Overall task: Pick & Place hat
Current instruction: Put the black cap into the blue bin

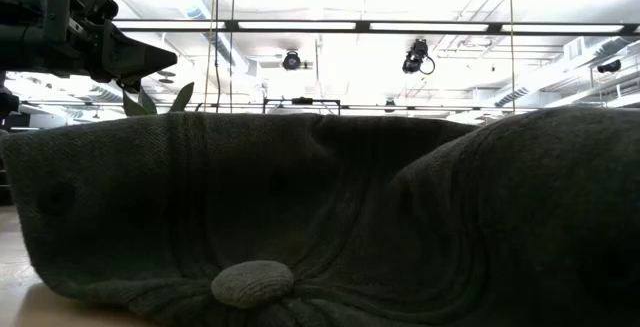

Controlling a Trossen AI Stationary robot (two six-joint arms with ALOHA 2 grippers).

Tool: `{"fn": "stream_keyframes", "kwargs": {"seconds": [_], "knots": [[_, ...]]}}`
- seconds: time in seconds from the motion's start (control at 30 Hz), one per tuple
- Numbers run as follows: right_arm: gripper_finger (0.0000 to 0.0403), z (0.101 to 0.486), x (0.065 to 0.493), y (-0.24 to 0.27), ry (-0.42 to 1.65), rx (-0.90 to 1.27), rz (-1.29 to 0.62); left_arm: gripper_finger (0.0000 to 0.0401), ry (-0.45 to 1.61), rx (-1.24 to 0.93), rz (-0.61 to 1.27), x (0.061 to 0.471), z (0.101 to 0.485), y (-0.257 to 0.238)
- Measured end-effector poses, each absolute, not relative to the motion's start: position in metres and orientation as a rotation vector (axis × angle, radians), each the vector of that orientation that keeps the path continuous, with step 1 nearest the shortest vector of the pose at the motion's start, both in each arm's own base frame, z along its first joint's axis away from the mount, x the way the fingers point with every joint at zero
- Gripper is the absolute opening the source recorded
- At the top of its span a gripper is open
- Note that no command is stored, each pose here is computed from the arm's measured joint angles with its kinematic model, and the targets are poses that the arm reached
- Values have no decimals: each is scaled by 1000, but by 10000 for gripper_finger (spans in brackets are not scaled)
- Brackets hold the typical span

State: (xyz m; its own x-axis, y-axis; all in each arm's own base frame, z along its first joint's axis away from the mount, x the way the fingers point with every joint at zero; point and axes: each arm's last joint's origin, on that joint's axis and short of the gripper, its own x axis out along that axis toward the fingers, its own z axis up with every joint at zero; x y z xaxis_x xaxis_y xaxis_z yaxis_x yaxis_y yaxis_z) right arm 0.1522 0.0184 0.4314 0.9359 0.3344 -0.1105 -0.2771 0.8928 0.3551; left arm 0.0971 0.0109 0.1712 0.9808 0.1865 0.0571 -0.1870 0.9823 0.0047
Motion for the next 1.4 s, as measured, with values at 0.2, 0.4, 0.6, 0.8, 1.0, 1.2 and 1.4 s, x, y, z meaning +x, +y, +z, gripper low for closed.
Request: {"fn": "stream_keyframes", "kwargs": {"seconds": [0.2,0.4,0.6,0.8,1.0,1.2,1.4], "knots": [[13,421,175,20,246,376,302,28,-57,10,188,97,171,11],[13,410,196,21,312,381,289,28,-57,10,188,97,171,11],[13,399,214,23,381,457,265,28,-57,10,188,97,171,11],[13,391,222,28,453,532,320,28,-57,10,188,97,171,11],[13,391,221,45,489,577,397,28,-57,10,188,97,171,11],[13,397,218,65,460,574,500,28,-57,10,188,97,171,11],[13,403,214,81,413,556,589,28,-57,10,188,97,171,11]]}}
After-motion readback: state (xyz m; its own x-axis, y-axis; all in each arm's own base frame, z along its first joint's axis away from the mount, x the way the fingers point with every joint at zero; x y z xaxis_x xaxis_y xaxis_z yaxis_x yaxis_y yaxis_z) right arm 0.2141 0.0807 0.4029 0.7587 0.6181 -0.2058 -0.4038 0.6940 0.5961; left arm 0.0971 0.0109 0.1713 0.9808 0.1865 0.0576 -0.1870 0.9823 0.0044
